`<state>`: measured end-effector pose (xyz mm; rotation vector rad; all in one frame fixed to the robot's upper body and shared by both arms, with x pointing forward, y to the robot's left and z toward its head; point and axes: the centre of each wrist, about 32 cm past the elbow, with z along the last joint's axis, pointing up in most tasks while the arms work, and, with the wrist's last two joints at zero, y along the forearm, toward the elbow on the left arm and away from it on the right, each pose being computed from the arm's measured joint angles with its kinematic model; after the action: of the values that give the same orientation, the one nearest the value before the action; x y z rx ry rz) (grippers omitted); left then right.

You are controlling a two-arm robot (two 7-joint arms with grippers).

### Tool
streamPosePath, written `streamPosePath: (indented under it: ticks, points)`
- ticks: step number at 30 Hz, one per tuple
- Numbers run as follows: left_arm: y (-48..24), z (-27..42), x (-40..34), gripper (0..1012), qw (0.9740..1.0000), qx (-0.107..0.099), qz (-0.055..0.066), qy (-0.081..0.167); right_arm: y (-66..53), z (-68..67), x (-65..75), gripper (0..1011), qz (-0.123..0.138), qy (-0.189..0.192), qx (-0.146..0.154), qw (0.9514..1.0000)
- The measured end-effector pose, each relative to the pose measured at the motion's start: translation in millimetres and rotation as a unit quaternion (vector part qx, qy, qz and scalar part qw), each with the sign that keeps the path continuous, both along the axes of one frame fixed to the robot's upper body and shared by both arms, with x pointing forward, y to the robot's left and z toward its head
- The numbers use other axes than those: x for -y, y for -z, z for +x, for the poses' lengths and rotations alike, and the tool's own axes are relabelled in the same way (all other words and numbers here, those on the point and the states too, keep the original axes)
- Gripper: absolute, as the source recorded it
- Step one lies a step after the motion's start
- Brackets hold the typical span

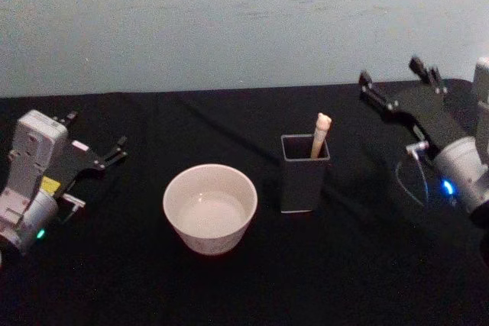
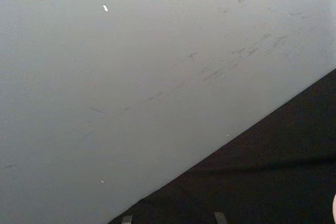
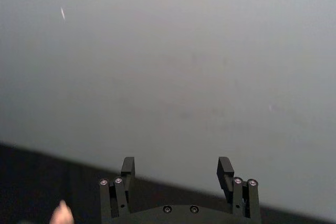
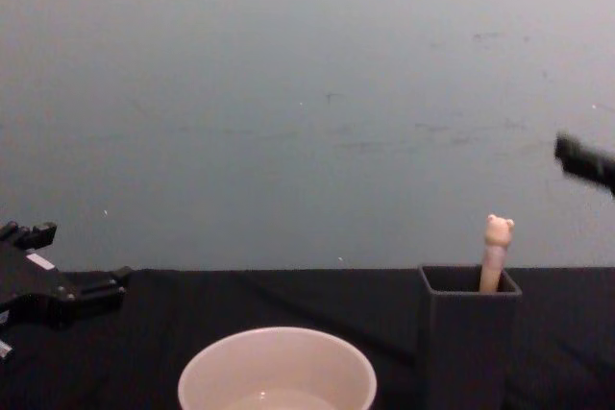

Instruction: Pick up the stirring spoon with one hand, stir inside the cup, then place it back in its original position.

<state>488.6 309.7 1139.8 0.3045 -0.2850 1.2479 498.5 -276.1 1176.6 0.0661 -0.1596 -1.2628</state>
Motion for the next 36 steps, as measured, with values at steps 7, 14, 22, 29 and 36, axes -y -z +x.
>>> streamPosePath:
  ticks: [7, 14, 22, 29, 36]
  points:
    - [0.0, 0.0, 0.0, 1001, 1.0, 0.0, 0.0, 0.0, 26.7, -8.6, 4.2, 1000, -0.042, 0.009, -0.056, 0.9975]
    - [0.0, 0.0, 0.0, 1001, 1.0, 0.0, 0.0, 0.0, 45.8, -13.3, 1.7, 1000, -0.064, 0.004, -0.092, 0.9937]
    - [0.0, 0.0, 0.0, 1002, 1.0, 0.0, 0.0, 0.0, 52.1, -12.8, 0.8, 1000, -0.071, 0.002, -0.104, 0.992]
    - [0.0, 0.0, 0.0, 1001, 1.0, 0.0, 0.0, 0.0, 50.9, -12.8, 0.8, 1000, -0.07, 0.001, -0.102, 0.9923]
    - [0.0, 0.0, 0.0, 1001, 1.0, 0.0, 0.0, 0.0, 50.2, -12.8, 0.9, 1000, -0.069, 0.002, -0.101, 0.9925]
